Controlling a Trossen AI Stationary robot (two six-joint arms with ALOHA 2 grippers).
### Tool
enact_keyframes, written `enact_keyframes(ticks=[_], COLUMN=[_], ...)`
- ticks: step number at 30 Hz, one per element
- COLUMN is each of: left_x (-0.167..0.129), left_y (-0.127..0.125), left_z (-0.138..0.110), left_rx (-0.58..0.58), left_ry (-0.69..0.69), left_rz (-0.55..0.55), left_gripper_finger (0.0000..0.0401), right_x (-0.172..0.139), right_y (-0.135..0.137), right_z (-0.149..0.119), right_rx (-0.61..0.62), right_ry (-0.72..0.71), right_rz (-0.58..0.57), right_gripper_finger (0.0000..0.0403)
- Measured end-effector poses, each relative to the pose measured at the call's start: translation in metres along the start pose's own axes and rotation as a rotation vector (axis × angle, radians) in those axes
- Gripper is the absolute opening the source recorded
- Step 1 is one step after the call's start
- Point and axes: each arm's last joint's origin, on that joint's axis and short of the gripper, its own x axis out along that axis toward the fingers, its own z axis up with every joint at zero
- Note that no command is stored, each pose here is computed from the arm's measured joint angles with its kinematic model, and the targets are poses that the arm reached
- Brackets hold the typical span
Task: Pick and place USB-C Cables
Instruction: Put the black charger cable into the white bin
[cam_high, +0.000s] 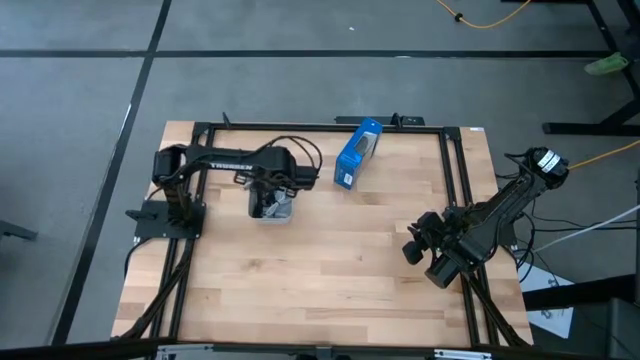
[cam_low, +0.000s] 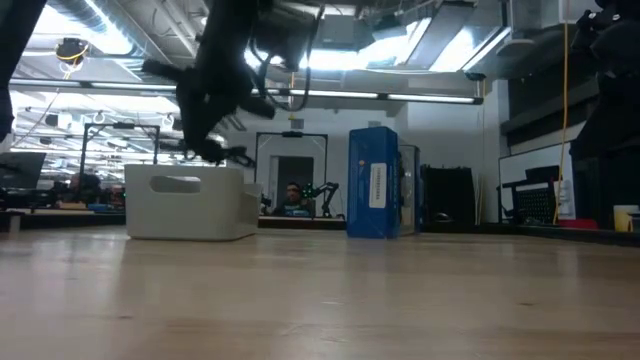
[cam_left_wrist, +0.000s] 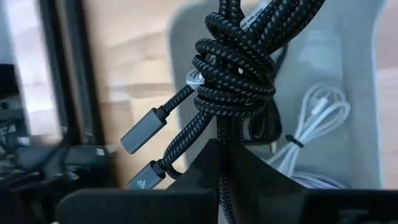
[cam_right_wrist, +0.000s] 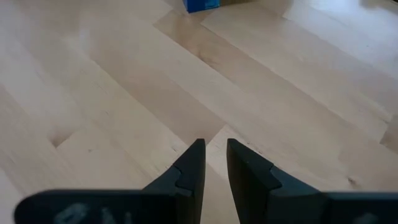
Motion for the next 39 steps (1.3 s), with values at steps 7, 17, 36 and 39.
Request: enact_keyframes(ticks=[7,17,36,39], left_x=[0.014,0.011,-0.065,-0.067], left_y=[-0.009,-0.012,-0.017,-0.016], left_z=[-0.007,-0.017,-0.008,0.001], left_rx=[-0.005,-0.013,0.239,0.258], left_ry=[0.015,0.032,-0.448,-0.451], left_rz=[-0.062,-0.076,-0.201,-0.196], left_gripper_finger=[0.0037,0.0050,0.0046,0.0046], right_x=[0.000,0.000,0.000,0.000], right_y=[0.000,0.000,0.004,0.005], right_z=[0.000,0.000,0.000,-0.001], right_rx=[-0.003,-0.004,0.003,0.008], right_ry=[0.000,0.000,0.004,0.004], right_rz=[0.000,0.000,0.031,0.037], right_gripper_finger=[0.0070,0.0070,0.0070,0.0070])
